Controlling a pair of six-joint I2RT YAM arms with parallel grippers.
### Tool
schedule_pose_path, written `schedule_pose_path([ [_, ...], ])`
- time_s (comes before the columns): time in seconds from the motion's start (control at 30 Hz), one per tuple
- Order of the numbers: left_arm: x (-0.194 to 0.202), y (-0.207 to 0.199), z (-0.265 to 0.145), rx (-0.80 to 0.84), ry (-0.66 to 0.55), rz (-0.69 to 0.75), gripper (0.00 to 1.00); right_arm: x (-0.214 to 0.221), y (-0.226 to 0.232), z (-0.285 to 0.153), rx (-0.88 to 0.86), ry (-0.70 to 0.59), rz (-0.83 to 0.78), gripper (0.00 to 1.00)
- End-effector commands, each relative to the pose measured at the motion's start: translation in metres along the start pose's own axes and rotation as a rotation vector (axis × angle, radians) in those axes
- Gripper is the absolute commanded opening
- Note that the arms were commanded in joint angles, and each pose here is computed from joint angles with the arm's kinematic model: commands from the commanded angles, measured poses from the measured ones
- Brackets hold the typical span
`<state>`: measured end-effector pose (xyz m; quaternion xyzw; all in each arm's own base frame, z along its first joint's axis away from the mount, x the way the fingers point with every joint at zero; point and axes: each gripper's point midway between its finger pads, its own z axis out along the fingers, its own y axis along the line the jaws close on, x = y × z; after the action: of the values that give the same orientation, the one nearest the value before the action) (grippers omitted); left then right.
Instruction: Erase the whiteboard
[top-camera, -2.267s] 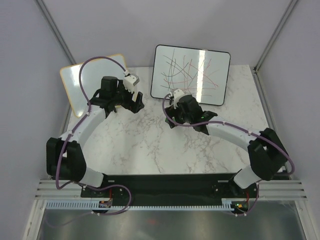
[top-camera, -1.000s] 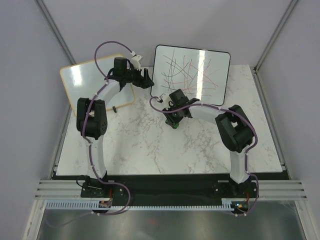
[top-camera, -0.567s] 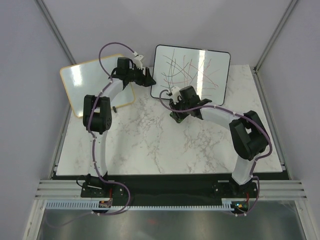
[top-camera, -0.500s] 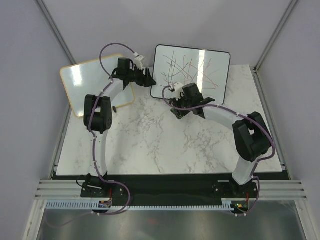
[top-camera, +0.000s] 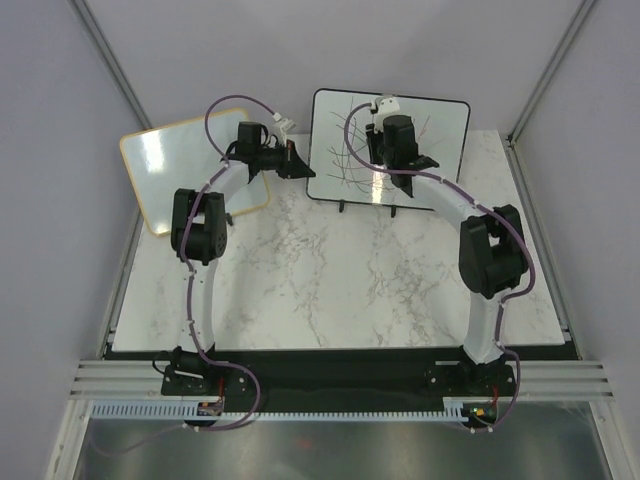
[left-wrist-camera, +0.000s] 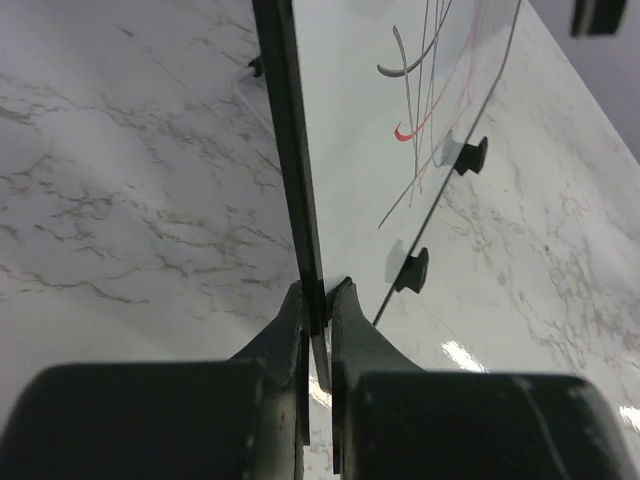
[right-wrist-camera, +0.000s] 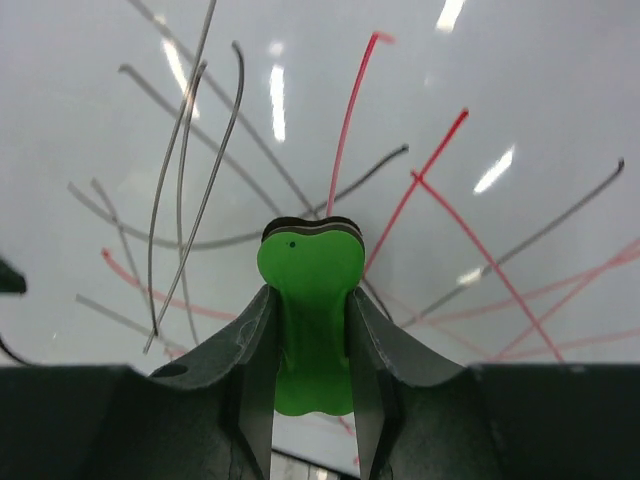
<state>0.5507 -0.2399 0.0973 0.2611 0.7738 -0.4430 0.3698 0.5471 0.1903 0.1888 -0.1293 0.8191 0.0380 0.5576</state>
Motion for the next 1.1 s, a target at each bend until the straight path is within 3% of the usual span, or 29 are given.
schedule_pose_path([
  [0.0,-0.027,0.002,0.001,-0.012,-0.055,0.147,0.02,-0.038,-0.015,0.022,0.09,-0.108,0.023,0.0],
  [0.13,-0.022,0.004,-0.001,-0.022,-0.041,0.184,0.02,-0.067,-0.018,0.054,0.128,-0.18,0.012,0.0],
  [0.33,-0.024,0.015,-0.005,-0.093,-0.031,0.25,0.02,-0.059,-0.006,0.083,0.126,-0.182,-0.02,0.0],
  [0.6,-0.023,0.024,-0.009,-0.142,-0.02,0.296,0.02,-0.025,0.1,0.08,-0.093,-0.206,-0.191,0.0],
  [0.73,-0.022,0.026,-0.009,-0.15,-0.018,0.301,0.02,-0.026,0.123,0.078,-0.136,-0.23,-0.172,0.0],
  [0.83,-0.023,0.027,-0.011,-0.159,-0.018,0.308,0.02,-0.038,0.096,0.081,-0.057,-0.244,-0.101,0.0],
  [1.07,-0.021,0.027,-0.011,-0.157,-0.014,0.311,0.02,-0.036,-0.031,0.079,0.211,-0.207,-0.009,0.0],
])
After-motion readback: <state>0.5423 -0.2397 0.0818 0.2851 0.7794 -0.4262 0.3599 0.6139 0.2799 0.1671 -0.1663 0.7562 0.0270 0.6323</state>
